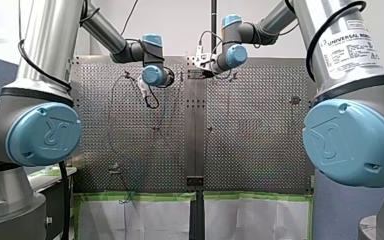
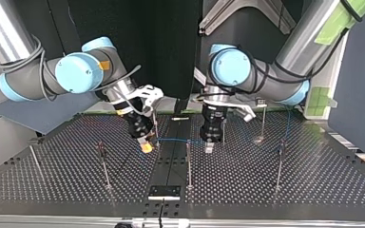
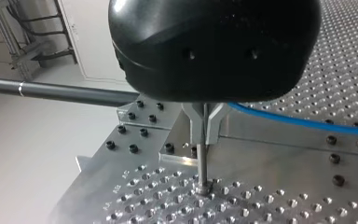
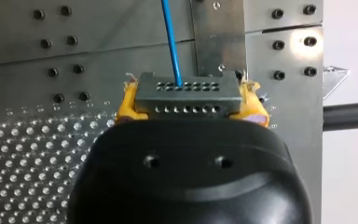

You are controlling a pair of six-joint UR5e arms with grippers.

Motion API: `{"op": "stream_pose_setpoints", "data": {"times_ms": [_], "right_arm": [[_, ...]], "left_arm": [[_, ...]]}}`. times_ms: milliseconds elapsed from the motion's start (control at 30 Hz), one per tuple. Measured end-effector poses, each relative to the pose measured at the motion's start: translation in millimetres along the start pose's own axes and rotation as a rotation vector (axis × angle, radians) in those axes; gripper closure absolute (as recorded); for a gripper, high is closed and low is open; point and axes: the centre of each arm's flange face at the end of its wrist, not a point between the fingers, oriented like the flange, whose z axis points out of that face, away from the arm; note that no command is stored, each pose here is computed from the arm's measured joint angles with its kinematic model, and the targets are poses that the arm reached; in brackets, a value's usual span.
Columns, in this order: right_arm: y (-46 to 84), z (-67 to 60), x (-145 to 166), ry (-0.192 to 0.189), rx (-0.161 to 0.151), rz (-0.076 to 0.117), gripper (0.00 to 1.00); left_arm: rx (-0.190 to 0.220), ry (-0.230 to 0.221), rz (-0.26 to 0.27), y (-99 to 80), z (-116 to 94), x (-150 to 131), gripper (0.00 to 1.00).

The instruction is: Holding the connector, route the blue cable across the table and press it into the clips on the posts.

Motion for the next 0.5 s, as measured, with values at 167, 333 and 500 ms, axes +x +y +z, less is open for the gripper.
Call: {"op": "stream_pose_setpoints", "data": {"times_ms": [167,333,500], "right_arm": [[1.4,0.9,0,0.003,-0.002,0.0,1.0],[2.4,2.6,-3,0.001,-0.002,0.001,1.0],[3.8,5.0,-6,-0.001,-0.001,0.003,1.0]], "left_arm": [[0.013,-0.019,-0.004,4.6,5,-3,1.0],[0.047,-0.031,-0.011,4.8,10,-6,1.0],[0.066,-0.029,-0.023,7.7,19,-4,1.0]]}}
